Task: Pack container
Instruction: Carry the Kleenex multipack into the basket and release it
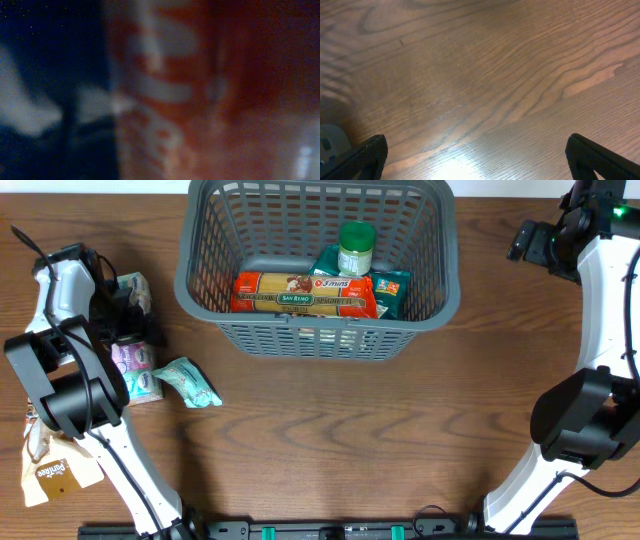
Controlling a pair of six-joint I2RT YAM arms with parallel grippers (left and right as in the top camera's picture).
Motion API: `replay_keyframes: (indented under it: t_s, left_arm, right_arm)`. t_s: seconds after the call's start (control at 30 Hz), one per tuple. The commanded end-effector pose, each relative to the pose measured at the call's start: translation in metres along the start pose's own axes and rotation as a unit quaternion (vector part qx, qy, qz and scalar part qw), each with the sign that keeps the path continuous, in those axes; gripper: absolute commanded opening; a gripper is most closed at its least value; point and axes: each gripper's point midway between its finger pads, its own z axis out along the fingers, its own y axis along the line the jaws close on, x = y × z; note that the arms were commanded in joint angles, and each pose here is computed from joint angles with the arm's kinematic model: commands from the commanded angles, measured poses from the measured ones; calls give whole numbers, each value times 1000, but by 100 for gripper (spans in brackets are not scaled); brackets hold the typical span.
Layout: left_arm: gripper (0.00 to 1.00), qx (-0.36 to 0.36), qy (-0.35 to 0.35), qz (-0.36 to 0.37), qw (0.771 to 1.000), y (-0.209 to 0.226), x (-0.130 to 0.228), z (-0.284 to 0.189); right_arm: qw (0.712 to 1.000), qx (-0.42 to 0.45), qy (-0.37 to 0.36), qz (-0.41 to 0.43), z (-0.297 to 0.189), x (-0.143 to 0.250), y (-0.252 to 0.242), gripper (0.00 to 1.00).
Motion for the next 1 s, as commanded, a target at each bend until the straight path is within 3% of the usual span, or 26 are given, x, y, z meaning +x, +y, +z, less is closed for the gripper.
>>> replay_keyframes:
  t_s: [0.0,0.2,0.37,0.57,0.73,0.83,0.97]
  left_arm:
    - [59,1,26,7,1000,-1,11,10]
    - [24,5,44,-3,999,-4,22,0]
    - [6,-3,1,-30,1000,-5,15,-42]
    - [6,-20,-158,-88,983,-7,-2,-160]
    - [6,-29,-317,-73,945,-28,-1,-283]
    - [5,-30,-400,-25,916,-62,4,-347]
    - [6,-51,-479,157,862,-148,11,-399]
  right_arm:
    - [1000,-1,3,-2,3,1,1,99]
    - [1000,1,3,-6,3,1,0,99]
    - [1000,1,4,-6,3,2,0,99]
    - [1000,1,7,-6,3,3,0,99]
    - [1000,2,16,-8,2,8,0,99]
    - [1000,2,21,-17,2,11,2,99]
    - [999,0,24,-24,2,13,7,99]
